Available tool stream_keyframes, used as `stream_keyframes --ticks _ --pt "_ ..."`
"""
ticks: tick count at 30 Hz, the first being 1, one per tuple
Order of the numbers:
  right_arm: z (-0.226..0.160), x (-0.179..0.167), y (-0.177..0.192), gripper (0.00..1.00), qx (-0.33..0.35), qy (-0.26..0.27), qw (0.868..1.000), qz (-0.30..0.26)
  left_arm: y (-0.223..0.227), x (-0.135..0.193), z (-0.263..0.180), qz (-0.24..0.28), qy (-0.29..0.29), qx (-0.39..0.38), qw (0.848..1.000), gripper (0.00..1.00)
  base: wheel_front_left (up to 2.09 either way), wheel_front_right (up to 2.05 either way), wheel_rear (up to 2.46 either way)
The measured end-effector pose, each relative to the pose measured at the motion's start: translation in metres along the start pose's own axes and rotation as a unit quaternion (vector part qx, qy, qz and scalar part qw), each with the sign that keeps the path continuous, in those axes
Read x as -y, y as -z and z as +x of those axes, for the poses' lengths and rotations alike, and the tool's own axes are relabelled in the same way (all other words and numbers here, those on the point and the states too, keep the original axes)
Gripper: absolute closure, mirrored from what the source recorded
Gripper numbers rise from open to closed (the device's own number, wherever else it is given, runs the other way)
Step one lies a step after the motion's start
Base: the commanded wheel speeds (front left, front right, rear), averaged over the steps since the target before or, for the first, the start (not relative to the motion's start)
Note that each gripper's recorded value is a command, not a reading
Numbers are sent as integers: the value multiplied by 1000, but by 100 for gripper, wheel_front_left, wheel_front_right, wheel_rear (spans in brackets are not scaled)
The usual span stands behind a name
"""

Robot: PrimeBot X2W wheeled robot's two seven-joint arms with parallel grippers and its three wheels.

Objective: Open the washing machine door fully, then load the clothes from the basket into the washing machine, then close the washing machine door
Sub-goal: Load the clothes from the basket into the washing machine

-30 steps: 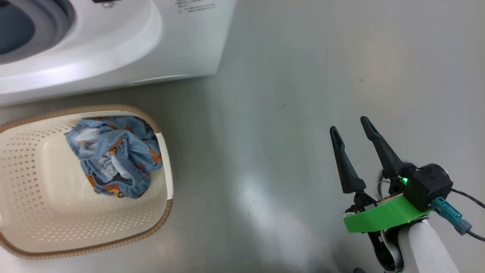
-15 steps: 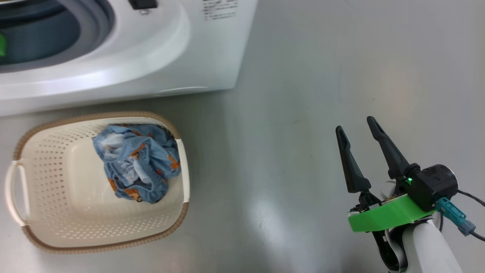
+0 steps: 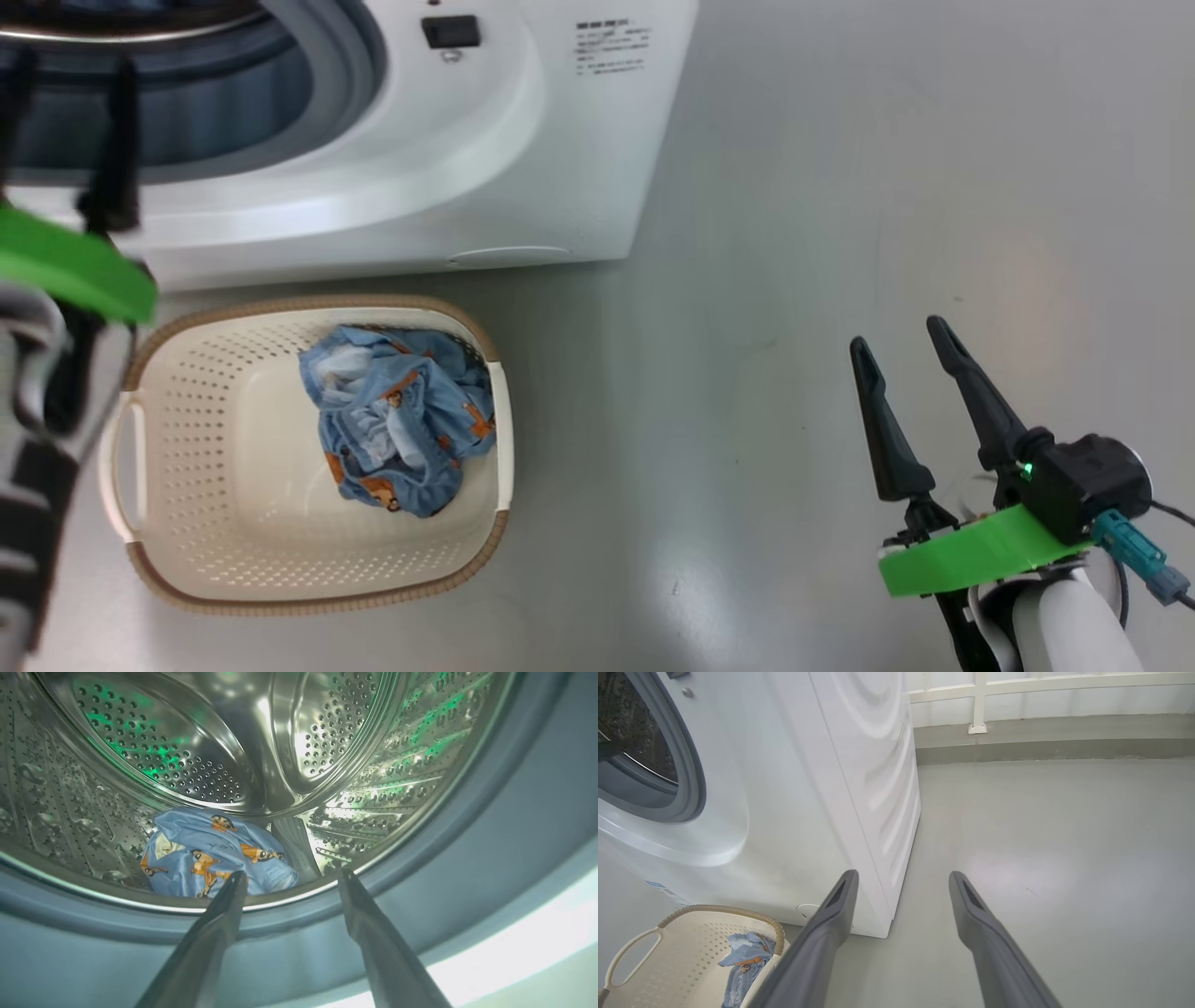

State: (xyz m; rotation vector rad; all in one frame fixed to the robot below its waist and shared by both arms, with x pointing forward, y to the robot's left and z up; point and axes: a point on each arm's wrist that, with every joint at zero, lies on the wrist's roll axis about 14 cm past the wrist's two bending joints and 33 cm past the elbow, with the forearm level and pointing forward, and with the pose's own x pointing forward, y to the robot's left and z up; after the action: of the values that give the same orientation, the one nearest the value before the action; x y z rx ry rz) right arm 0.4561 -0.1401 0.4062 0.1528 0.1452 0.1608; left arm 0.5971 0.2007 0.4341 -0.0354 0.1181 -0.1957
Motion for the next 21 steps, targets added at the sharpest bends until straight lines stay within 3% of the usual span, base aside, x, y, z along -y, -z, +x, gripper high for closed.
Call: stream_keyframes --ticks 11,21 --pt "-4 -9 -19 0 20 -10 1000 0 0 15 -80 -43 -40 32 998 0 0 0 0" --pt "-16 -11 -31 0 29 -9 1000 -3 -8 35 -124 -58 -59 52 995 0 0 0 0"
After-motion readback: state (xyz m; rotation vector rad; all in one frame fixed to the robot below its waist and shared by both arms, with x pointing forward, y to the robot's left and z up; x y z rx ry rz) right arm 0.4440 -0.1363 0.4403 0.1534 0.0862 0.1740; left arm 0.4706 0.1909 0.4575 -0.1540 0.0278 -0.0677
